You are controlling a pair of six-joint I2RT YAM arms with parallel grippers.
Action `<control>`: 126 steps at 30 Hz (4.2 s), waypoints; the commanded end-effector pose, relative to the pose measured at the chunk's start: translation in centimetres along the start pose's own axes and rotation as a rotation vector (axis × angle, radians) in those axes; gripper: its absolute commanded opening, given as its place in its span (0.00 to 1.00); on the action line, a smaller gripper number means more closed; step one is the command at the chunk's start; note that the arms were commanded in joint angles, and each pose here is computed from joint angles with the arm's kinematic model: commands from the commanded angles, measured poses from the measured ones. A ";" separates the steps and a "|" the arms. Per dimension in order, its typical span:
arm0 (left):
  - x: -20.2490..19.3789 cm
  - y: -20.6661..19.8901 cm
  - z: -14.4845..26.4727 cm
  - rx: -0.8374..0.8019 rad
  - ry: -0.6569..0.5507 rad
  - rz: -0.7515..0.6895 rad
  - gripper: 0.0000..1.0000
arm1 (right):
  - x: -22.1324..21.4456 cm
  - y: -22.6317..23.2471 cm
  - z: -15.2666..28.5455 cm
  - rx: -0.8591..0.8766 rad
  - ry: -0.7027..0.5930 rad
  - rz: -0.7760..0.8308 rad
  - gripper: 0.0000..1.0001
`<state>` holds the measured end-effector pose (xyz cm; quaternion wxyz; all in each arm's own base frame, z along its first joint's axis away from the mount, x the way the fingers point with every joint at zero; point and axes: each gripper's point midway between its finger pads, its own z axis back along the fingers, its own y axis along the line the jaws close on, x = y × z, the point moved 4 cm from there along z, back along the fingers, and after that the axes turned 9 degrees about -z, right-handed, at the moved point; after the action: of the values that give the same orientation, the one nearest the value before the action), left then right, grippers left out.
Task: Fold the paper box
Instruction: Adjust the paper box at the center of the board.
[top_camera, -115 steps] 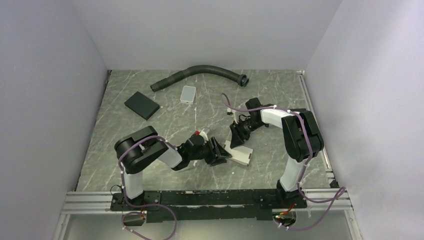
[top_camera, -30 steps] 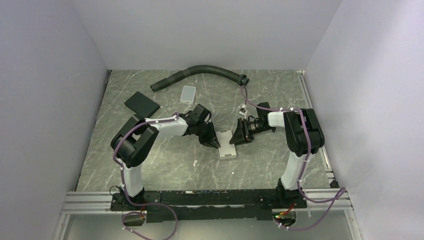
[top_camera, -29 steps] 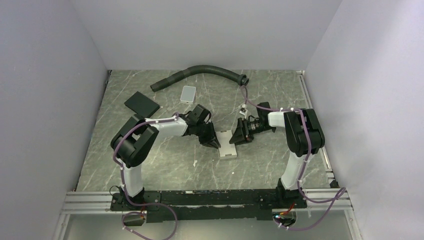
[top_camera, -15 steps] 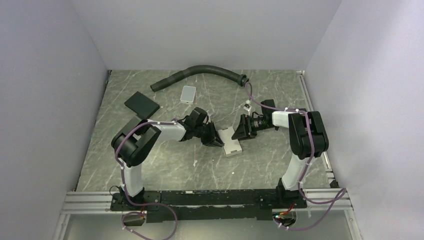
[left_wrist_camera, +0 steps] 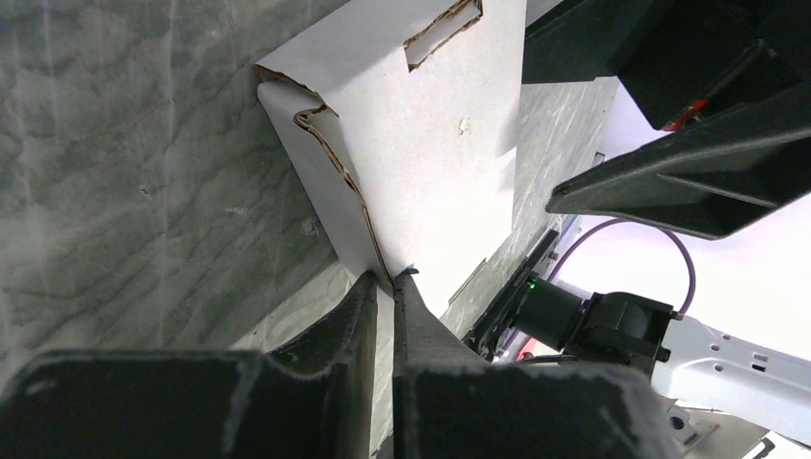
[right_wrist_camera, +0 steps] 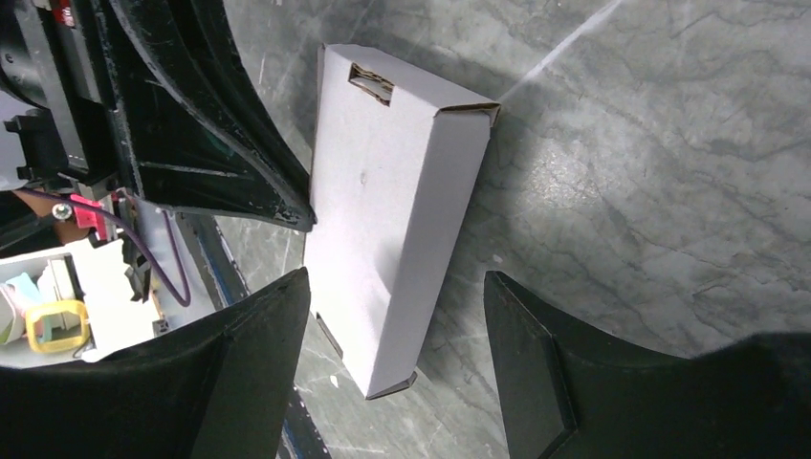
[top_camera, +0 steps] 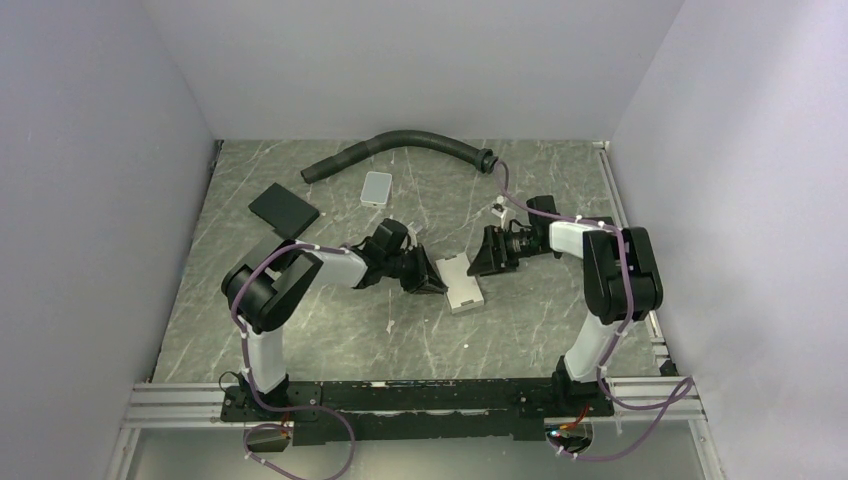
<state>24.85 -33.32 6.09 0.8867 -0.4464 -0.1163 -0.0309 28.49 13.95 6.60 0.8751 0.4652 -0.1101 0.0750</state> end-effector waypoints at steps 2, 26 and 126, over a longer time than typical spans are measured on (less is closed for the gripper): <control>-0.4 2.8 0.0 0.096 -0.029 0.022 0.11 | 0.1 -0.5 -0.6 0.015 0.026 -0.009 0.71; -0.3 2.8 1.1 -0.058 -0.109 0.089 0.20 | 0.8 3.8 -3.2 -0.112 0.050 0.245 0.25; -5.3 2.7 6.8 0.184 -0.164 0.127 0.62 | -4.1 6.4 -6.1 -0.036 0.302 0.367 0.41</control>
<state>16.61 -26.31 6.67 0.9071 -0.3934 -0.1391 0.0544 24.26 21.68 6.27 0.8732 0.3715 -0.0842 0.3039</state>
